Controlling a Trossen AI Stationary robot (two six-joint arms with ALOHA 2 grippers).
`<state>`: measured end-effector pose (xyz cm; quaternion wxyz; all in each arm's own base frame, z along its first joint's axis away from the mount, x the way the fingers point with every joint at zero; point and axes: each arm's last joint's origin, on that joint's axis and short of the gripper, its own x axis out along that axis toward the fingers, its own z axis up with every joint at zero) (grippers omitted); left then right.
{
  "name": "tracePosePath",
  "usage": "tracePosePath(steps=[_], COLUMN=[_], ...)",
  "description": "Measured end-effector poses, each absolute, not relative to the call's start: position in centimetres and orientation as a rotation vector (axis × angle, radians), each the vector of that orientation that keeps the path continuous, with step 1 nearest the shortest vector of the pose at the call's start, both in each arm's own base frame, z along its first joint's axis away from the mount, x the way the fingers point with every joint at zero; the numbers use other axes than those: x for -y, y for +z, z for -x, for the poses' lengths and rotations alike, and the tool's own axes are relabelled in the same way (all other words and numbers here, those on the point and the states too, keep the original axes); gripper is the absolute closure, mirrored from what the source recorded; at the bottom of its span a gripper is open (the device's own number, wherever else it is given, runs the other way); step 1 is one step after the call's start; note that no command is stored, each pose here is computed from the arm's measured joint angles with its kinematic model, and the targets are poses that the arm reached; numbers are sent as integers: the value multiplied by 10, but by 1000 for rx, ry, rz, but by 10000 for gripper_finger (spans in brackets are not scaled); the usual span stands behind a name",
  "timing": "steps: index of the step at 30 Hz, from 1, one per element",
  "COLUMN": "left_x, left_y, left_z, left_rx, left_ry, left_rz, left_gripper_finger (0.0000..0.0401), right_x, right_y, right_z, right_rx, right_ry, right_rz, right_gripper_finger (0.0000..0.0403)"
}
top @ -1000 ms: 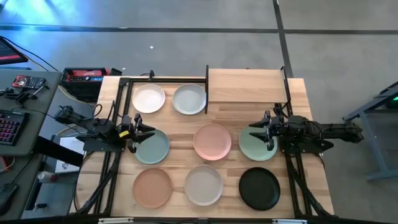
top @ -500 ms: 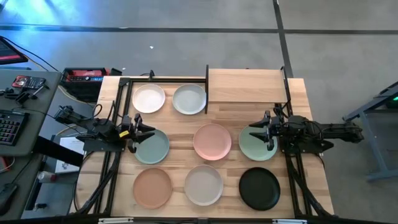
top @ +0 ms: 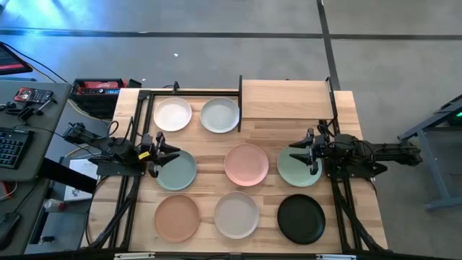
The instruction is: Place and stack plates onto a shelf
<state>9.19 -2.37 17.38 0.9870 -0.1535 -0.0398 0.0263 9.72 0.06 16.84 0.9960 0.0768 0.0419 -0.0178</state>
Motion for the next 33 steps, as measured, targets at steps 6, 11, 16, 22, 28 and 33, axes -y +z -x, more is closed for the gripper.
tracePosePath(steps=[6,11,16,22,28,33], left_x=[24,24,24,23,23,23], left_y=[174,174,174,174,174,174], left_z=[-92,-92,-92,-92,-92,-92], left_rx=[80,80,80,81,81,82], left_ry=[53,53,53,69,69,69], left_rz=[309,308,309,286,283,283], left_gripper_finger=[299,299,299,299,299,299], right_x=[-1,-1,-1,-1,-1,-1], right_y=[168,168,168,168,168,168], right_z=[-97,-97,-97,-97,-97,-97], right_rx=[-84,-84,-84,-84,-84,-83], right_ry=[-35,-35,-36,-35,-35,-35], right_rz=[-153,-154,-154,-154,-154,-154], right_gripper_finger=[221,221,221,221,221,221])
